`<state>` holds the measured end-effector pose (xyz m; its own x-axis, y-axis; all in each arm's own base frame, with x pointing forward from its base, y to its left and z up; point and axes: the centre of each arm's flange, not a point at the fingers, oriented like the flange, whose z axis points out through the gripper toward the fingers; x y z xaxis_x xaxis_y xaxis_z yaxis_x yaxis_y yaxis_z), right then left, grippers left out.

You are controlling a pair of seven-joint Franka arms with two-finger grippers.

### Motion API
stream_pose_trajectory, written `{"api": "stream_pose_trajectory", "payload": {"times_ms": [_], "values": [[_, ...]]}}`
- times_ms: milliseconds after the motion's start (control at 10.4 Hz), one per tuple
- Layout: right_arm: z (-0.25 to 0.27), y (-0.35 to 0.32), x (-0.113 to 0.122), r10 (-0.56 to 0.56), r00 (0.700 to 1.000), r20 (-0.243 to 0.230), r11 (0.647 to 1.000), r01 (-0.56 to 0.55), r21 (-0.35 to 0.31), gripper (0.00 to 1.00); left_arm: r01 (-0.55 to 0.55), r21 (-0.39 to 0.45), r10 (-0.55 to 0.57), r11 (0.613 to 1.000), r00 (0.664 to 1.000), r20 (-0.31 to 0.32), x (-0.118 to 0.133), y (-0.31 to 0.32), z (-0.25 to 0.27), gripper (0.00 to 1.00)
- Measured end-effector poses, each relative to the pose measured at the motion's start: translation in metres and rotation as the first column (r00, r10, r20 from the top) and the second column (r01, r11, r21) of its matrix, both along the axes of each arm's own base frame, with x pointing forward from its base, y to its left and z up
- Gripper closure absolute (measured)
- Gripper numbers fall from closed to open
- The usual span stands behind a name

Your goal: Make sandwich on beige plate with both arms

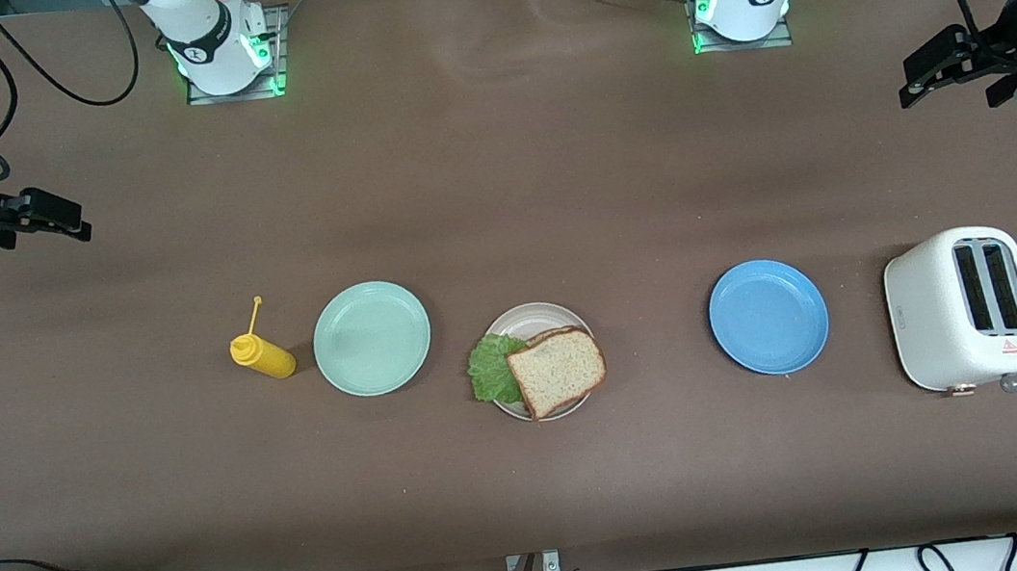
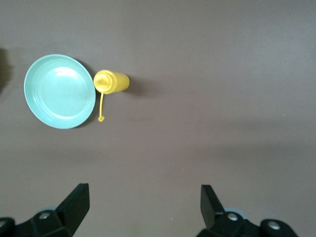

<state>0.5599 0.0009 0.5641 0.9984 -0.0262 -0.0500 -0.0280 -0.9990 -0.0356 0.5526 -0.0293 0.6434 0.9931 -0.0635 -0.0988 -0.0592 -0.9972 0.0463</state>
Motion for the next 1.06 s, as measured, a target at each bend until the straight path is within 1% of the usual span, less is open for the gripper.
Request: {"api": "stream_pose_trajectory", "payload": {"times_ms": [96, 192, 577, 962, 1058], "values": [[0.001, -0.002, 0.004, 0.001, 1.0, 0.006, 1.0, -0.001, -0.011, 0.0, 0.001, 0.028, -0.001, 1.0, 1.0, 0.001, 0.0, 0.003, 0.0, 0.0], [0.001, -0.002, 0.005, 0.003, 1.0, 0.007, 1.0, -0.002, -0.016, 0.0, 0.002, 0.038, -0.002, 0.999, 1.0, 0.001, 0.0, 0.004, 0.0, 0.0], [0.0, -0.002, 0.006, 0.004, 1.0, 0.0, 1.0, -0.004, -0.016, 0.0, 0.002, 0.04, -0.002, 0.999, 1.0, 0.001, 0.0, 0.005, 0.0, 0.0], [0.015, -0.003, 0.007, 0.004, 1.0, 0.017, 1.0, -0.004, -0.016, 0.0, 0.003, 0.04, -0.003, 0.999, 1.0, 0.001, 0.0, 0.005, 0.0, 0.0], [0.021, -0.003, 0.006, 0.005, 1.0, 0.014, 1.0, -0.005, -0.016, 0.0, 0.003, 0.04, -0.003, 0.999, 1.0, 0.002, 0.0, 0.005, 0.0, 0.0]]}}
